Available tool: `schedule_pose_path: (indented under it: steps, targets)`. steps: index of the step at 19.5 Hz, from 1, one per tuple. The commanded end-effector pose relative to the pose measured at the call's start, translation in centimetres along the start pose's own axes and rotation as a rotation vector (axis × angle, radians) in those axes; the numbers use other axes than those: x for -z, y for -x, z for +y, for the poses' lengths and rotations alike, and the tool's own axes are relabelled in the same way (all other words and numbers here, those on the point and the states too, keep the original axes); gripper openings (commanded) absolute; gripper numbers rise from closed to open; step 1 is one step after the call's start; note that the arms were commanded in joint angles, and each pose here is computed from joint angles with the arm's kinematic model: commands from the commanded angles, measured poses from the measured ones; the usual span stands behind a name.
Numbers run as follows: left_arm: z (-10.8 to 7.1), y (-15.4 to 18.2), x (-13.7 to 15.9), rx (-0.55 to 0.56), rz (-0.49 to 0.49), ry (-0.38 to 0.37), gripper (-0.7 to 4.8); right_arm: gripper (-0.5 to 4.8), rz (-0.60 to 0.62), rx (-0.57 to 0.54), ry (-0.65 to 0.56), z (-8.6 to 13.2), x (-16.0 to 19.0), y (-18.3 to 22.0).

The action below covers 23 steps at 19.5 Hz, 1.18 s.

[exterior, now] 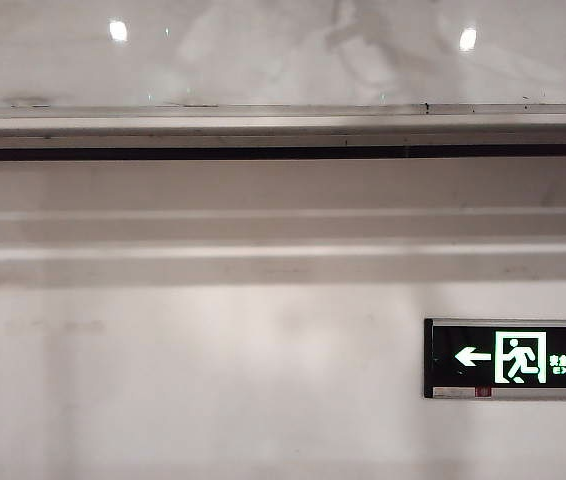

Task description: Take a marker from the whiteboard tray, write "Hi!" on the whiteboard, and then put the marker back vertically into the whiteboard tray.

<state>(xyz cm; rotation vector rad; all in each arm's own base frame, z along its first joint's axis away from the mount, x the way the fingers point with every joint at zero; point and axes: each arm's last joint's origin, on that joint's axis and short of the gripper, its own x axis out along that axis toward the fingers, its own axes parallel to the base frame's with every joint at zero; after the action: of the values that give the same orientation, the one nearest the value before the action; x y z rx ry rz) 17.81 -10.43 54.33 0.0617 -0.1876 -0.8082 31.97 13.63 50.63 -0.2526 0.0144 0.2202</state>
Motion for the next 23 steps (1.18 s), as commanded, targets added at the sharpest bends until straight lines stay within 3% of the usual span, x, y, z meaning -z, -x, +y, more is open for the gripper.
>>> schedule_pose_path:
  steps: [1, 18, 23]
  targets:
    - [-0.1, 0.1, -0.3, 0.004, -0.023, -0.008, -0.06, -0.01, -0.013, 0.0, -0.008, -0.1, -0.1, 0.0]
    - [-0.1, 0.1, -0.3, 0.004, -0.023, -0.008, -0.06, -0.01, -0.032, 0.047, -0.014, -0.3, -0.4, 0.1]
    - [-0.1, 0.2, -0.1, 0.006, 0.006, 0.002, -0.06, -0.01, -0.047, 0.018, -0.016, -1.0, -2.2, 3.9]
